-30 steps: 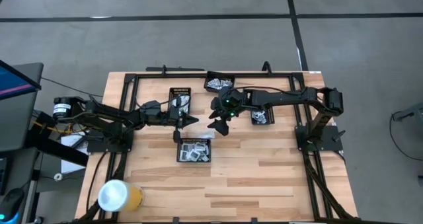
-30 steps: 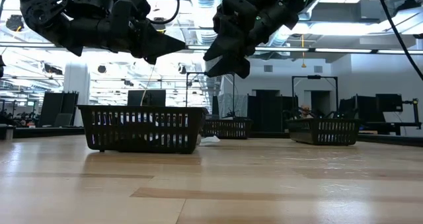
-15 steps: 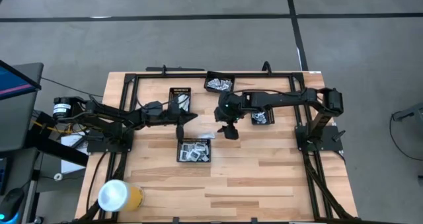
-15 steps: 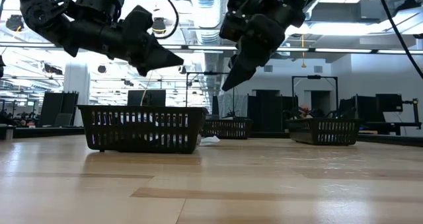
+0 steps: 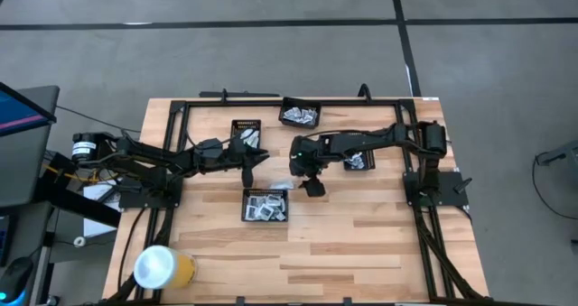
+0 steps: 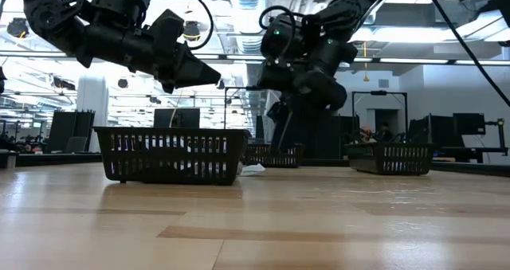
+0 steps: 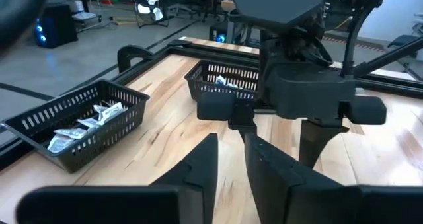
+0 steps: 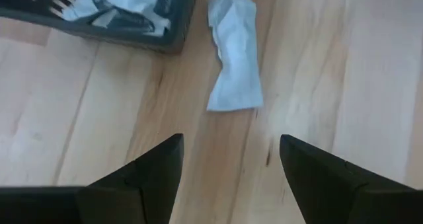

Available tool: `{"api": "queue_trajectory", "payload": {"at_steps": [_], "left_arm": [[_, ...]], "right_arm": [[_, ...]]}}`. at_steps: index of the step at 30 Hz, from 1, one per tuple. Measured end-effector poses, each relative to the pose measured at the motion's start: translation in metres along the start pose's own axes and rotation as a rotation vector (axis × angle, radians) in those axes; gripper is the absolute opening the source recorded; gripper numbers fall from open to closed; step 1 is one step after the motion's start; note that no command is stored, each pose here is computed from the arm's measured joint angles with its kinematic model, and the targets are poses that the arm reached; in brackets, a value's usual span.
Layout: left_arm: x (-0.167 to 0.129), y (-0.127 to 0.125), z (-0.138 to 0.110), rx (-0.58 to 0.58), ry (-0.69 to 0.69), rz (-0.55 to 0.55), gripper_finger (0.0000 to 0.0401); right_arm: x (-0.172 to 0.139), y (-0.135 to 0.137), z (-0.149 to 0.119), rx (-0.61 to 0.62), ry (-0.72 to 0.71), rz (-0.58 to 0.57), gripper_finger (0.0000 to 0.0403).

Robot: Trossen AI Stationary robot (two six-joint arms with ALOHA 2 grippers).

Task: Pick & Place First Aid Supplies
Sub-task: Put the green bandage into the left black bin

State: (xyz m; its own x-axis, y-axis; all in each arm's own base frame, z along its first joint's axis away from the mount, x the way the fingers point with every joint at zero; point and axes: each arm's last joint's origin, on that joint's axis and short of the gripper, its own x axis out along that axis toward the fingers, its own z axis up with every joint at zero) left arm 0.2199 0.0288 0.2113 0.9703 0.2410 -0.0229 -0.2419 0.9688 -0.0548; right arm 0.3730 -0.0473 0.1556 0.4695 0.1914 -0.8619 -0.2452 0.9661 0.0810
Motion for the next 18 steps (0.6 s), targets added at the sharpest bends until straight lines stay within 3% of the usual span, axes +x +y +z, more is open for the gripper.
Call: {"api": "queue_trajectory", "payload": {"at_steps": [7,18], "left_arm": [[0.0,0.0,0.0,0.0,-0.001,0.011,0.0086],[0.0,0.0,0.0,0.0,0.0,0.013,0.0086]], "right_arm": [[0.0,-0.002,0.008,-0.115,-0.077,-0.029,0.0244],[0.022,-0.004,0.003,-0.124,-0.054,-0.016,0.0244]]}}
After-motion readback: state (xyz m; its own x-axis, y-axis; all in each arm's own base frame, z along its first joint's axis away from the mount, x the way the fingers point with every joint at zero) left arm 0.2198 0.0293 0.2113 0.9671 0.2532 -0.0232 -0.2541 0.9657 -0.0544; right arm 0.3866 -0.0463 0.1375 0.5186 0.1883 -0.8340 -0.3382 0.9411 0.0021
